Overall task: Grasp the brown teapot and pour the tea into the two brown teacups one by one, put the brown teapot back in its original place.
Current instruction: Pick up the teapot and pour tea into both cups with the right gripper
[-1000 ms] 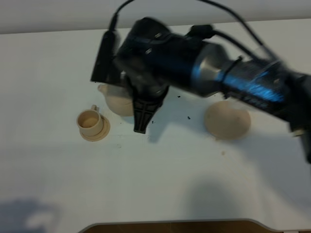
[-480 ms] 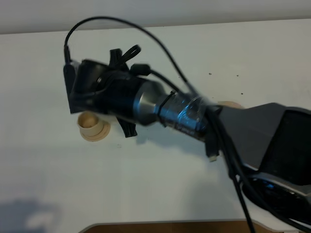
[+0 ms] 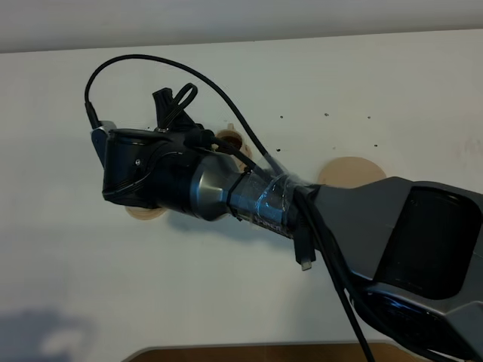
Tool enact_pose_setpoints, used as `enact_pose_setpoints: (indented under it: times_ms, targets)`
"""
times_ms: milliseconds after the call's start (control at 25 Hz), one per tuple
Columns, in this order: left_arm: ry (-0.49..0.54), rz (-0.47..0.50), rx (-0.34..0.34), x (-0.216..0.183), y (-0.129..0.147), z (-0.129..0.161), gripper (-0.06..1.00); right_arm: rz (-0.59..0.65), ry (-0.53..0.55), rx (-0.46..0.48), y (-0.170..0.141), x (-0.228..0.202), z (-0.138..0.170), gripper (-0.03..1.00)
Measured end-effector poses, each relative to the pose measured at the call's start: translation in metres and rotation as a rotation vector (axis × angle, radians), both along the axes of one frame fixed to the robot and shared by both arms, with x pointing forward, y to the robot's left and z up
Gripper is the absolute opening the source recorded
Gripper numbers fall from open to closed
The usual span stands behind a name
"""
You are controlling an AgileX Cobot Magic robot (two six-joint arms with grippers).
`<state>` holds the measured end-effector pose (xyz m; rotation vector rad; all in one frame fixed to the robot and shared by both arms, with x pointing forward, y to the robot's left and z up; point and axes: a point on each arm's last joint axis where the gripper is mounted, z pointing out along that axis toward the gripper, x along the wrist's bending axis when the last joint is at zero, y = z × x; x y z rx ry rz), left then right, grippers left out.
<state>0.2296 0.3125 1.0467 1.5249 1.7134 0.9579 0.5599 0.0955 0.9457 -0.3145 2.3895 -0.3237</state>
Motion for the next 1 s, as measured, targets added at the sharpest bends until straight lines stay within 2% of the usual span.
enact_pose_setpoints:
  times_ms: [280, 640, 1000]
  targets:
    - [0.000, 0.000, 0.000, 0.000, 0.000, 0.000, 0.50, 0.051, -0.086, -0.045, 0.005, 0.000, 0.006, 0.12]
    - [0.000, 0.000, 0.000, 0.000, 0.000, 0.000, 0.50, 0.085, -0.131, -0.077, 0.008, -0.001, 0.009, 0.12]
    - [0.000, 0.000, 0.000, 0.000, 0.000, 0.000, 0.50, 0.140, -0.159, -0.163, 0.013, -0.001, -0.009, 0.12]
